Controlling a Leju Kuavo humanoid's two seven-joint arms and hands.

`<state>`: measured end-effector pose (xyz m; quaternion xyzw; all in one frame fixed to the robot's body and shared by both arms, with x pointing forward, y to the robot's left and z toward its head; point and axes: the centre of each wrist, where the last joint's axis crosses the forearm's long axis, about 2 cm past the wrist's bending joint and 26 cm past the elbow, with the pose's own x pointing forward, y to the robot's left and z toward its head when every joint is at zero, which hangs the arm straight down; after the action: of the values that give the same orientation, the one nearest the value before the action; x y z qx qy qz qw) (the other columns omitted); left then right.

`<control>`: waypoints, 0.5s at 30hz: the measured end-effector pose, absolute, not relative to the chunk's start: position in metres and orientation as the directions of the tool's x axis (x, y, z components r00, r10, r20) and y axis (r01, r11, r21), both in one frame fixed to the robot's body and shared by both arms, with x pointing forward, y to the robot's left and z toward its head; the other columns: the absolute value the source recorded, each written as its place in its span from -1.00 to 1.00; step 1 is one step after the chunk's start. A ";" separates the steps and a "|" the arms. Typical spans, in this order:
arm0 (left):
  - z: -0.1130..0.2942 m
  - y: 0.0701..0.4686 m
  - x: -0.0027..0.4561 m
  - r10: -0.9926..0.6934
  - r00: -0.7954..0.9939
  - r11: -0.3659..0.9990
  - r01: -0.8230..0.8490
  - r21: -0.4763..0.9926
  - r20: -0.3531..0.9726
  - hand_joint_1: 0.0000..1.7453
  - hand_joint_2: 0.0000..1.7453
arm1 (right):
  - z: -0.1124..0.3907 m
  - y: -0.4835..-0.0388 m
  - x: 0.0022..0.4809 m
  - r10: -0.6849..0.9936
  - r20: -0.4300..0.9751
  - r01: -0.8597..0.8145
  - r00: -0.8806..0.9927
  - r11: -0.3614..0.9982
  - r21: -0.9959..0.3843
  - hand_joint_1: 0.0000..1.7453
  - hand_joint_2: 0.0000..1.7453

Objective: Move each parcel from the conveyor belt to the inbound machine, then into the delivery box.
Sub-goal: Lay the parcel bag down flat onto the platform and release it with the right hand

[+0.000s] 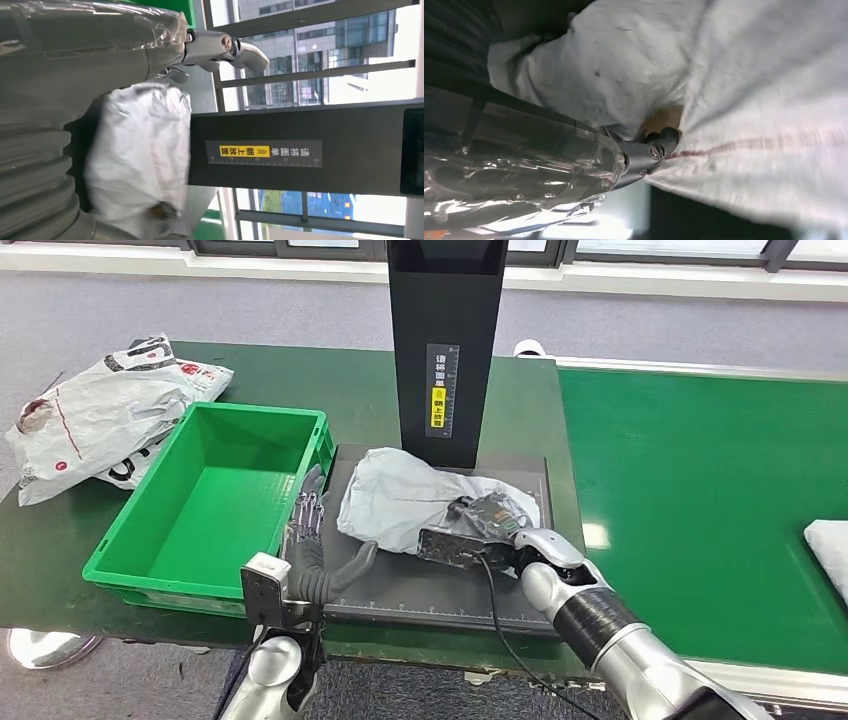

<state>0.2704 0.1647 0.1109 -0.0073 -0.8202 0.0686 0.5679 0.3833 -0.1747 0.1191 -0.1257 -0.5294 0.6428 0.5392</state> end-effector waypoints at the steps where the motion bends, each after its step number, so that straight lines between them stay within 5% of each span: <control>1: 0.111 0.166 0.270 0.085 -0.357 0.991 -0.070 -0.117 0.930 -1.00 1.00 | 0.123 -0.178 0.386 0.833 0.411 -0.532 -0.370 0.172 -0.829 -1.00 1.00; 2: 0.111 0.166 0.270 0.081 -0.358 0.991 -0.074 -0.115 0.930 -1.00 1.00 | 0.127 -0.182 0.389 0.836 0.418 -0.508 -0.355 0.203 -0.837 -1.00 1.00; 6: 0.110 0.169 0.268 0.072 -0.358 0.990 -0.085 -0.110 0.931 -1.00 1.00 | 0.143 -0.198 0.399 0.819 0.485 -0.438 -0.306 0.331 -0.836 -1.00 -1.00; 9: 0.110 0.170 0.268 0.071 -0.359 0.991 -0.081 -0.107 0.930 -1.00 1.00 | 0.149 -0.208 0.402 0.681 0.667 -0.499 -0.302 0.482 -0.720 -1.00 -1.00; 12: 0.110 0.169 0.271 0.075 -0.366 0.992 -0.069 -0.107 0.928 -1.00 1.00 | 0.148 -0.218 0.400 0.374 0.896 -0.660 -0.241 0.613 -0.434 -1.00 -1.00; 15: 0.110 0.168 0.273 0.080 -0.370 0.992 -0.065 -0.112 0.926 -1.00 1.00 | 0.151 -0.230 0.402 0.119 0.981 -0.716 -0.151 0.672 -0.192 -1.00 -1.00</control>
<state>0.2733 0.1682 0.1099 -0.0046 -0.8251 0.0647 0.5613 0.4016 -0.2303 0.1505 0.2200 -0.6781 0.3402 0.6132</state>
